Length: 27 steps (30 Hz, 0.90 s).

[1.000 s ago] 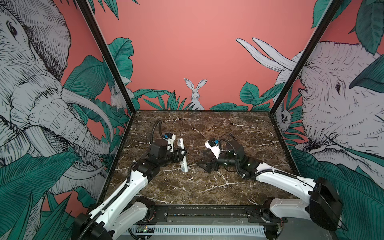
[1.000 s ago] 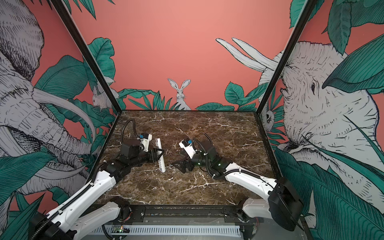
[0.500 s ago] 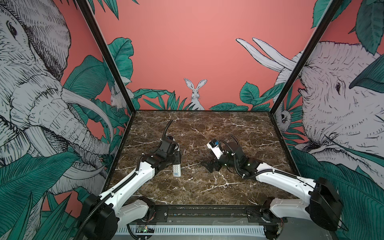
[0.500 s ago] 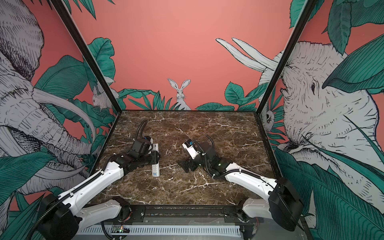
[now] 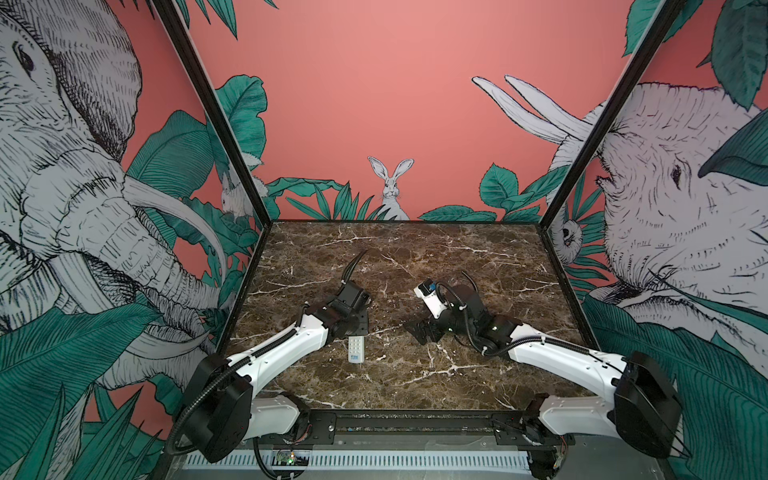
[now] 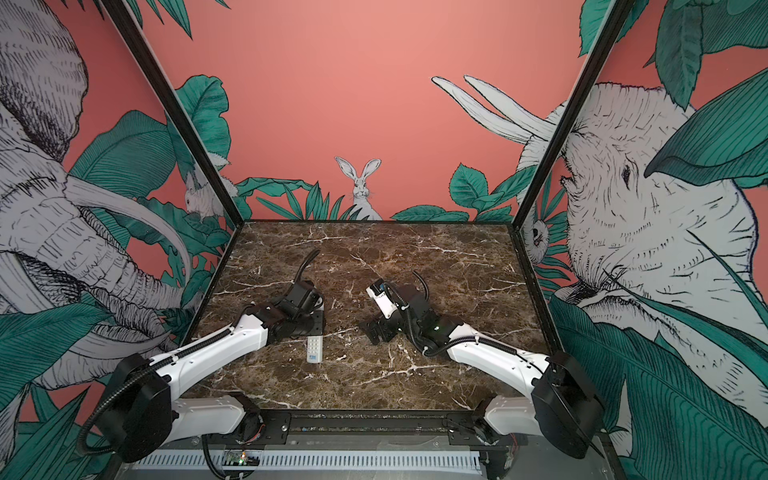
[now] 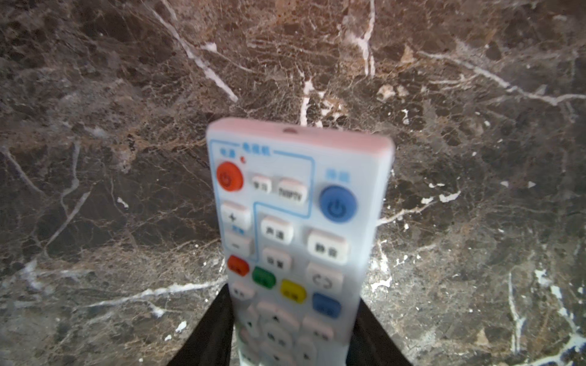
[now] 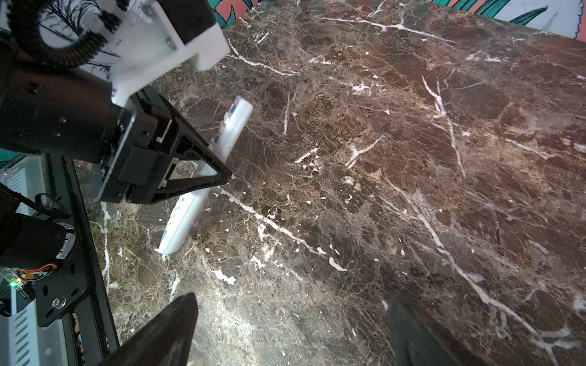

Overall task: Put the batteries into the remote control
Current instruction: 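Lower the remote to the table with the left gripper while the right gripper withdraws, then open the left gripper, releasing the remote flat on the table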

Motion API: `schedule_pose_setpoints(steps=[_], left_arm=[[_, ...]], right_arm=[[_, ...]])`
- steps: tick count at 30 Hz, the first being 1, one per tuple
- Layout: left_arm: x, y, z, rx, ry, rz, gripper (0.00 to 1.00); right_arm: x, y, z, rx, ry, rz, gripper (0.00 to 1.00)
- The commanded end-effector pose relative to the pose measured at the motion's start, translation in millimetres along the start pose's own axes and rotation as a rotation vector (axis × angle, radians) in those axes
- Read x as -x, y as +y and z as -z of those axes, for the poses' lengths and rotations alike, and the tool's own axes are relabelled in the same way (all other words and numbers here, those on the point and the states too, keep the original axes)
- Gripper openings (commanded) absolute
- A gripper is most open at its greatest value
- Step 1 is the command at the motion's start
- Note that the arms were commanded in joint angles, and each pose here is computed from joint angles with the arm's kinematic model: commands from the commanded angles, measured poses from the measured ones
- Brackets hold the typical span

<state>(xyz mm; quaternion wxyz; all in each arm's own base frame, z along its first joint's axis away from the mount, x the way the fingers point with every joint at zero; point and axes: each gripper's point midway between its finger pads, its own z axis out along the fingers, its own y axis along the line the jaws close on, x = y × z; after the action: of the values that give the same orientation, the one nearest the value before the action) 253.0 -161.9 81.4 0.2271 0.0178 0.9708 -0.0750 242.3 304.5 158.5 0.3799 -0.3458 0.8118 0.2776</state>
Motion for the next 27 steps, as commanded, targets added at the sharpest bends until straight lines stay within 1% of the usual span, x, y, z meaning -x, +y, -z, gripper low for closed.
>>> schedule_pose_setpoints(steps=[1, 12, 22, 27], left_arm=[[11.0, -7.3, 2.1, 0.011, -0.037, 0.024, 0.02], [2.4, -11.9, -14.3, 0.027, -0.001, 0.024, 0.04], [-0.6, -13.9, -24.3, 0.024, 0.011, 0.038, 0.05], [-1.4, -9.9, -26.5, 0.046, 0.009, 0.042, 0.05]], right_arm=[[7.6, -5.7, 0.4, -0.024, -0.020, -0.010, 0.96], [4.0, -7.4, -1.4, -0.022, -0.016, -0.018, 0.96], [2.0, -9.2, -1.3, -0.025, -0.015, -0.025, 0.96], [0.5, -9.8, -1.9, -0.024, -0.014, -0.030, 0.96]])
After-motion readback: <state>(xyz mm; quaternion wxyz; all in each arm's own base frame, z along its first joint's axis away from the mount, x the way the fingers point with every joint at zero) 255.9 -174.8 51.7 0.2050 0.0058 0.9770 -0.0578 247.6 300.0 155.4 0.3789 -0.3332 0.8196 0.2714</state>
